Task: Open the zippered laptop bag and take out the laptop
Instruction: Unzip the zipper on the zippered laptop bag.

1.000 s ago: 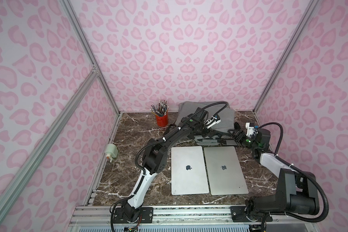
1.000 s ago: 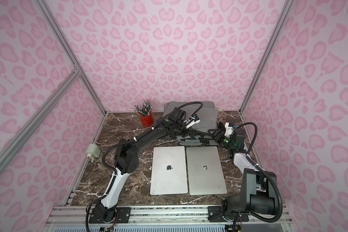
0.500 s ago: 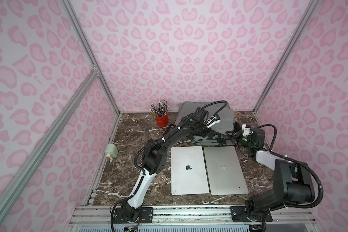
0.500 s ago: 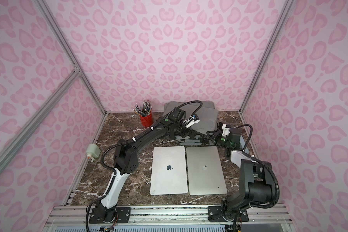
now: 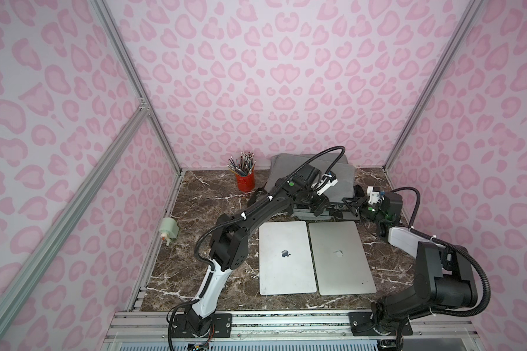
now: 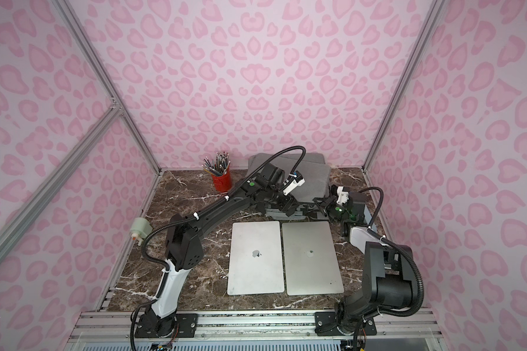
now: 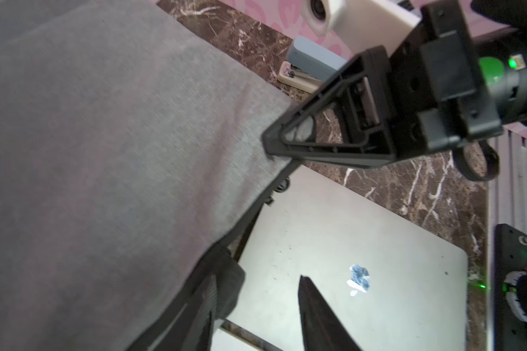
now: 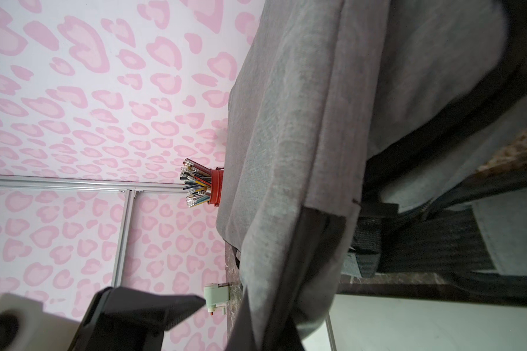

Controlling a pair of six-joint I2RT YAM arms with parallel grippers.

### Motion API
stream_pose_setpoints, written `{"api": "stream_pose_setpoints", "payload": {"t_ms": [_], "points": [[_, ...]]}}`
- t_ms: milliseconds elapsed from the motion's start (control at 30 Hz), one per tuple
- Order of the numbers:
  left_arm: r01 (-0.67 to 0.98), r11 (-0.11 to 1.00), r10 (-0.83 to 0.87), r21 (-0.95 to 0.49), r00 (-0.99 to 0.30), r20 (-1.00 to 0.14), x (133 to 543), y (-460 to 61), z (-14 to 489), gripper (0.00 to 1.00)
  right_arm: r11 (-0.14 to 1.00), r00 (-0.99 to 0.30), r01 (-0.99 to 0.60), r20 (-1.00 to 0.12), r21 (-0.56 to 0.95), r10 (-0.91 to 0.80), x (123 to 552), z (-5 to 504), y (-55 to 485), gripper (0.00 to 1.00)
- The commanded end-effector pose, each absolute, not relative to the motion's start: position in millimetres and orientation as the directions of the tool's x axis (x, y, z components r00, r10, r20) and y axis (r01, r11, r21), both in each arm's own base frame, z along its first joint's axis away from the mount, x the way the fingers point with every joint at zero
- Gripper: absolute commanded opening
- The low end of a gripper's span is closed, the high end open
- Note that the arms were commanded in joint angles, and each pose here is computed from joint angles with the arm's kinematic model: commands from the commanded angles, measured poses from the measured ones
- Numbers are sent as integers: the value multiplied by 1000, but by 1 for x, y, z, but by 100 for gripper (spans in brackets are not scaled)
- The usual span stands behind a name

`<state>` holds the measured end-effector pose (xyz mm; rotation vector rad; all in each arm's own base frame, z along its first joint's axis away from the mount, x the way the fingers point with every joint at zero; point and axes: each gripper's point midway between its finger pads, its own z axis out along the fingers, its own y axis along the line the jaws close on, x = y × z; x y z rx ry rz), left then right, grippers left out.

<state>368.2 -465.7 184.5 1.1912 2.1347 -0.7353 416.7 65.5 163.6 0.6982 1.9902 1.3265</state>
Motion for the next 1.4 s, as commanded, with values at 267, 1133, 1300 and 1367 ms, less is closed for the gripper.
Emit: {"api": "stream_pose_setpoints", "payload": {"t_ms": [267, 1133, 1300, 1367], "points": [[717, 637, 262, -283, -547, -795, 369, -493, 180, 48, 326, -664, 19, -231, 945, 711, 414, 178, 70, 0], [724, 647, 154, -240, -433, -888, 396, -522, 145, 42, 283, -673, 4, -207, 959, 710, 408, 183, 71, 0], [732, 637, 151, -242, -426, -892, 397, -525, 147, 28, 281, -675, 3, -205, 960, 708, 406, 182, 71, 0], [733, 636, 155, -240, -426, -892, 397, -525, 146, 24, 279, -675, 4, -204, 960, 709, 406, 182, 70, 0]]}}
